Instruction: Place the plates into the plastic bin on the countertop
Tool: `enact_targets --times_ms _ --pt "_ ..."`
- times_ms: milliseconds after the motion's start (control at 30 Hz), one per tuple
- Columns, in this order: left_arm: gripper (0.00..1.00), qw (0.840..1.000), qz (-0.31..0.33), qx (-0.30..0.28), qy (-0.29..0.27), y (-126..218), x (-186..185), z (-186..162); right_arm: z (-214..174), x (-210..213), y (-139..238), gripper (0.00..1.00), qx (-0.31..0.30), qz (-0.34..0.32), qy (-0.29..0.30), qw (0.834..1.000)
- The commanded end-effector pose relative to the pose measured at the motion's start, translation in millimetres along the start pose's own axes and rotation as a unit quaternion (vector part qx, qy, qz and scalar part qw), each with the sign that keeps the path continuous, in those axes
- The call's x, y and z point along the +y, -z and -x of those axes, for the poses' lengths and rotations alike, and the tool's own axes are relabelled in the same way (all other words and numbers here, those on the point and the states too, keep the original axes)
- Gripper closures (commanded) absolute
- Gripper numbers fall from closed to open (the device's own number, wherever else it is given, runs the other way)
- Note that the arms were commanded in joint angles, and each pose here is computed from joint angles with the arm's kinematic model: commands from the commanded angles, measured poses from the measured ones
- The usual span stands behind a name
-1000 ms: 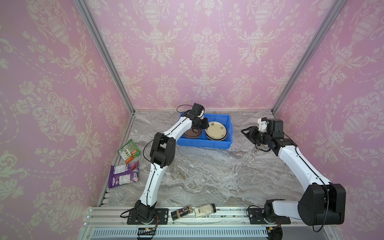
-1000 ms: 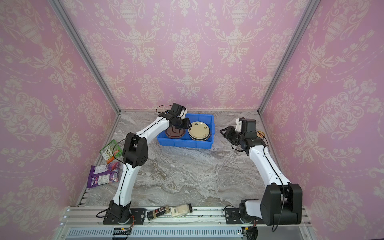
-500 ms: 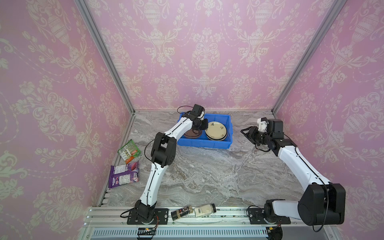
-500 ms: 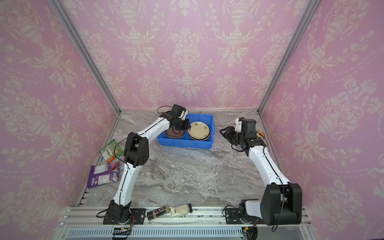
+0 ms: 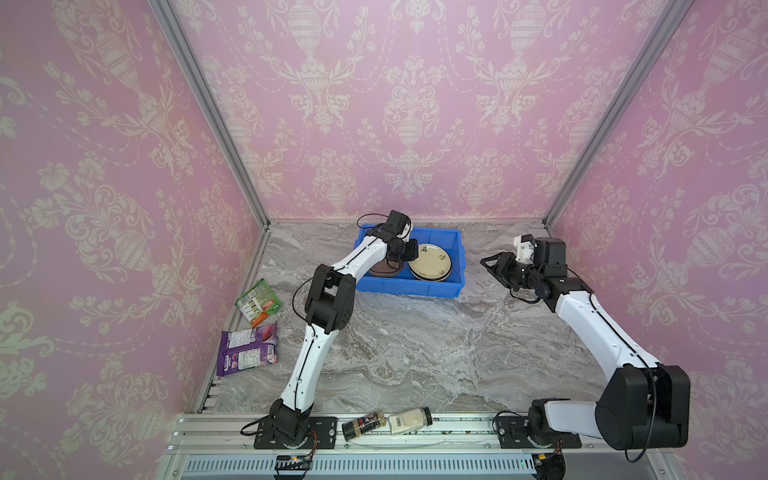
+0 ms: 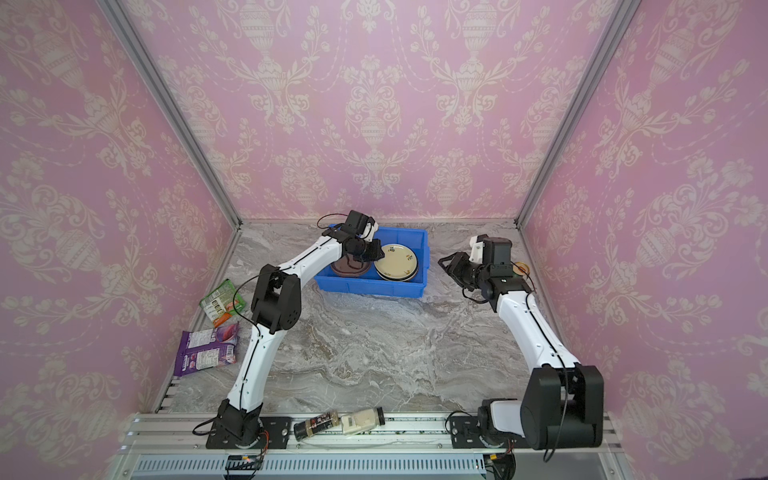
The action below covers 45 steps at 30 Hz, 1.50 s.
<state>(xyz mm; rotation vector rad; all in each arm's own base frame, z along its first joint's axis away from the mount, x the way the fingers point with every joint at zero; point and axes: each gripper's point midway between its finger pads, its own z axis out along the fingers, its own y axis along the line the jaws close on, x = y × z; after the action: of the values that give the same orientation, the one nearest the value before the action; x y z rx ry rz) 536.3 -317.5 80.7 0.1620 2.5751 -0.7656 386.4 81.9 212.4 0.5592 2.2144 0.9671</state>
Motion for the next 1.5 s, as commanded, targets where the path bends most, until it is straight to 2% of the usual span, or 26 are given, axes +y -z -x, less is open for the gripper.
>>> enact_targets --times_ms 0,133,333,433,467,500,533,567,600,767,867,967,1033,1100,1167,1267,1333,1367,1400,1433,1467 --pt "0.82 1.0 -0.004 -0.015 -0.017 21 -12 13 -1 -1 -2 0.58 0.003 0.007 -0.005 1.0" --pt "0.82 0.998 -0.001 -0.042 -0.035 43 -18 22 -2 3 -1 0.58 0.005 0.015 0.006 1.0" --pt "0.71 0.99 -0.004 -0.118 -0.074 104 -32 34 3 5 4 0.59 -0.017 0.009 0.05 0.999" --pt "0.59 0.982 -0.005 -0.17 -0.086 145 -30 37 7 2 4 0.59 -0.03 0.002 0.072 0.997" --pt "0.52 0.978 0.001 -0.188 -0.089 158 -26 37 8 1 4 0.59 -0.033 0.0 0.078 0.996" --pt "0.37 0.973 0.011 -0.212 -0.094 173 -22 36 10 0 4 0.56 -0.038 -0.006 0.086 0.996" --pt "0.17 0.967 0.035 -0.232 -0.098 187 -12 34 11 -3 5 0.37 -0.044 -0.013 0.088 0.995" --pt "0.02 0.96 0.063 -0.253 -0.102 200 -3 32 14 -5 5 0.05 -0.05 -0.024 0.108 0.993" --pt "0.01 0.95 0.105 -0.274 -0.104 215 12 29 16 -11 6 0.0 -0.057 -0.04 0.117 0.991" --pt "0.01 0.887 0.24 -0.36 -0.16 262 63 -5 24 -38 11 0.0 -0.094 -0.119 0.16 0.975" --pt "0.01 0.856 0.278 -0.391 -0.192 271 89 -47 29 -53 20 0.0 -0.147 -0.175 0.2 0.953" --pt "0.01 0.831 0.346 -0.406 -0.161 292 127 -82 29 -63 29 0.0 -0.187 -0.213 0.247 0.927" --pt "0.01 0.829 0.371 -0.393 -0.143 300 153 -101 28 -66 30 0.0 -0.2 -0.223 0.287 0.91" --pt "0.01 0.821 0.403 -0.39 -0.103 312 187 -122 30 -76 34 0.0 -0.216 -0.25 0.301 0.895" --pt "0.01 0.817 0.407 -0.402 -0.071 316 214 -136 28 -85 32 0.0 -0.22 -0.26 0.297 0.892" --pt "0.01 0.818 0.426 -0.383 -0.059 304 244 -150 21 -100 19 0.0 -0.202 -0.266 0.292 0.896" --pt "0.01 0.804 0.431 -0.404 -0.07 301 250 -144 16 -111 11 0.0 -0.191 -0.276 0.295 0.894" --pt "0.01 0.803 0.414 -0.424 -0.066 300 248 -138 16 -117 11 0.0 -0.189 -0.287 0.291 0.893" --pt "0.01 0.812 0.4 -0.422 -0.045 294 250 -137 17 -121 13 0.0 -0.184 -0.296 0.286 0.893" --pt "0.01 0.826 0.384 -0.409 -0.049 284 251 -136 18 -123 14 0.0 -0.185 -0.3 0.291 0.889" --pt "0.01 0.833 0.381 -0.397 -0.052 274 256 -136 19 -127 16 0.0 -0.188 -0.308 0.297 0.884"
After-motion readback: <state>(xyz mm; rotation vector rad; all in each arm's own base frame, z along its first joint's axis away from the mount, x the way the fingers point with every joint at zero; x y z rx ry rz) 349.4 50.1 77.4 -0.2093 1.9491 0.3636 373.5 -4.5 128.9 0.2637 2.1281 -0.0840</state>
